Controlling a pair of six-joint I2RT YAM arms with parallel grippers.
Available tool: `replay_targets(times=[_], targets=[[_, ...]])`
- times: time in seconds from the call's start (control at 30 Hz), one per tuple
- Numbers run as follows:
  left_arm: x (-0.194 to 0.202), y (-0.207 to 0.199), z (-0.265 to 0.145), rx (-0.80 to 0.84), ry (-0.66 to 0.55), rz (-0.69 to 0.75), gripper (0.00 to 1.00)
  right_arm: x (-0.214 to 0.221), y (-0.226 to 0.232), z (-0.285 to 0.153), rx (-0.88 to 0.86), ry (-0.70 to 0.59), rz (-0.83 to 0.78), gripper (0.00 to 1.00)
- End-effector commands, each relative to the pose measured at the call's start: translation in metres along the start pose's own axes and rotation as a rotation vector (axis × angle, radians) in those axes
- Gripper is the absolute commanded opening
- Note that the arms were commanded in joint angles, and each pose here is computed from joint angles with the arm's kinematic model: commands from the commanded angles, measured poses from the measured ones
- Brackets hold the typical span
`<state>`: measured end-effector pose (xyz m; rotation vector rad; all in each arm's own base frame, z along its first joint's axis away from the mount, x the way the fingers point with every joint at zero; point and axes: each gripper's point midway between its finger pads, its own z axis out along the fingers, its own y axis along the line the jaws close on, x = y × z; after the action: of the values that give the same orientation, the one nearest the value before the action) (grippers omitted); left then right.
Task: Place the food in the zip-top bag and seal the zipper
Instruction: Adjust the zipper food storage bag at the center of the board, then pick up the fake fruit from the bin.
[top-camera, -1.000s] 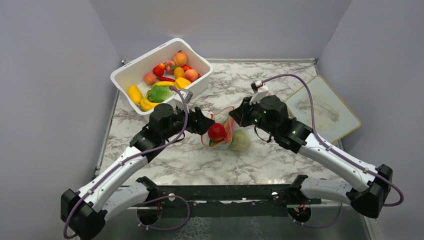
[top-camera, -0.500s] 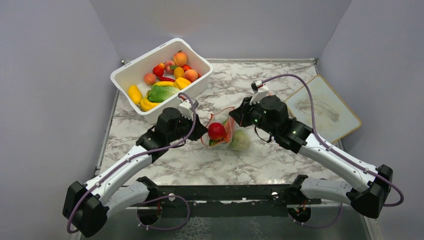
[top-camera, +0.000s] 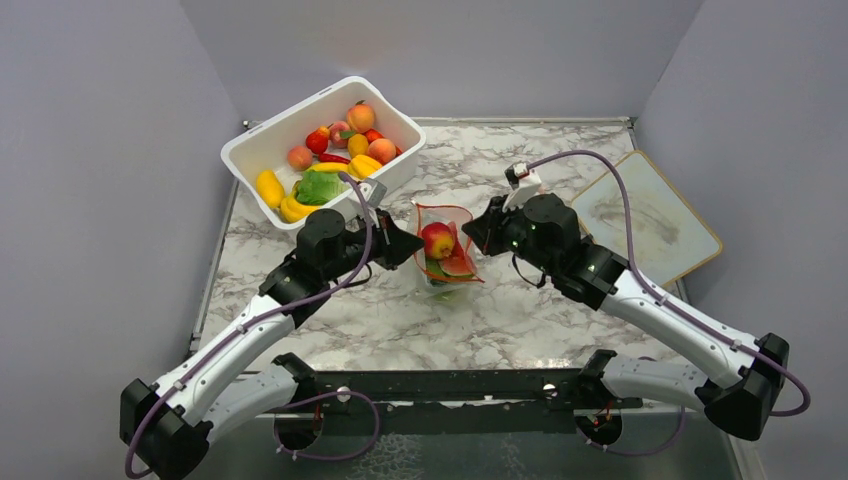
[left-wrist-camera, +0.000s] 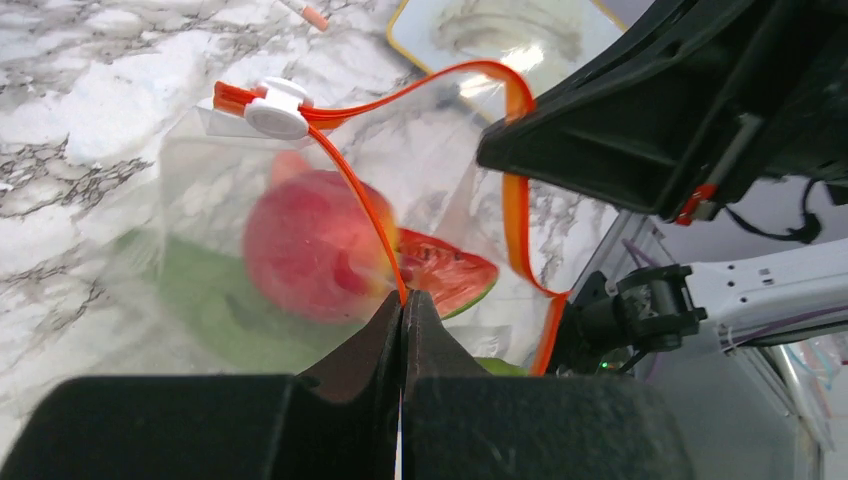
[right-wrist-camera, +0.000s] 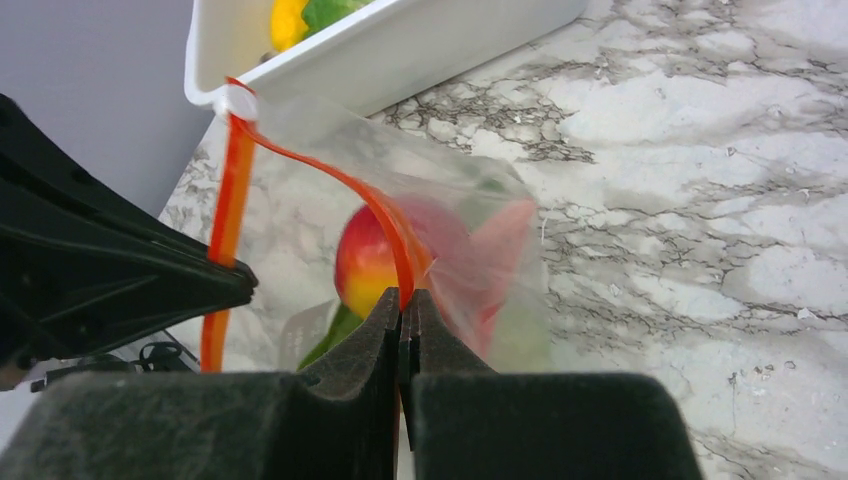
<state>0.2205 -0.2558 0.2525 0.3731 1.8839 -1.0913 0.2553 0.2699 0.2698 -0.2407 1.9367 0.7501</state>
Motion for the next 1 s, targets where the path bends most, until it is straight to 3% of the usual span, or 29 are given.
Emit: replay_targets(times=[0.0, 0.37, 0.63, 0.77, 0.87, 0.97], targets=[[-0.024, -0.022, -0.004, 0.071, -0.083, -0.015, 0.00, 0.001, -0.007, -0.005, 0.023, -0.015, -0.008, 0.01], [-0.025, 0.000, 0.000, -0.052, -0.072, -0.006, 0.00, -0.032, 0.004, -0.031, -0.013, -0.111, 0.007, 0.01], [-0.018, 0.014, 0.011, -0.103, -0.051, -0.040, 0.04, -0.021, -0.005, -0.028, 0.009, -0.097, -0.016, 0.01], [-0.014, 0.020, 0.016, -0.123, -0.032, -0.037, 0.22, -0.016, -0.007, -0.026, 0.007, -0.096, -0.010, 0.01], [-0.015, 0.022, 0.018, -0.138, -0.017, -0.021, 0.44, -0.016, -0.008, -0.026, 0.011, -0.109, -0.012, 0.01], [-0.021, 0.025, 0.018, -0.160, -0.017, 0.004, 0.57, -0.017, -0.005, -0.025, -0.004, -0.107, -0.019, 0.01]])
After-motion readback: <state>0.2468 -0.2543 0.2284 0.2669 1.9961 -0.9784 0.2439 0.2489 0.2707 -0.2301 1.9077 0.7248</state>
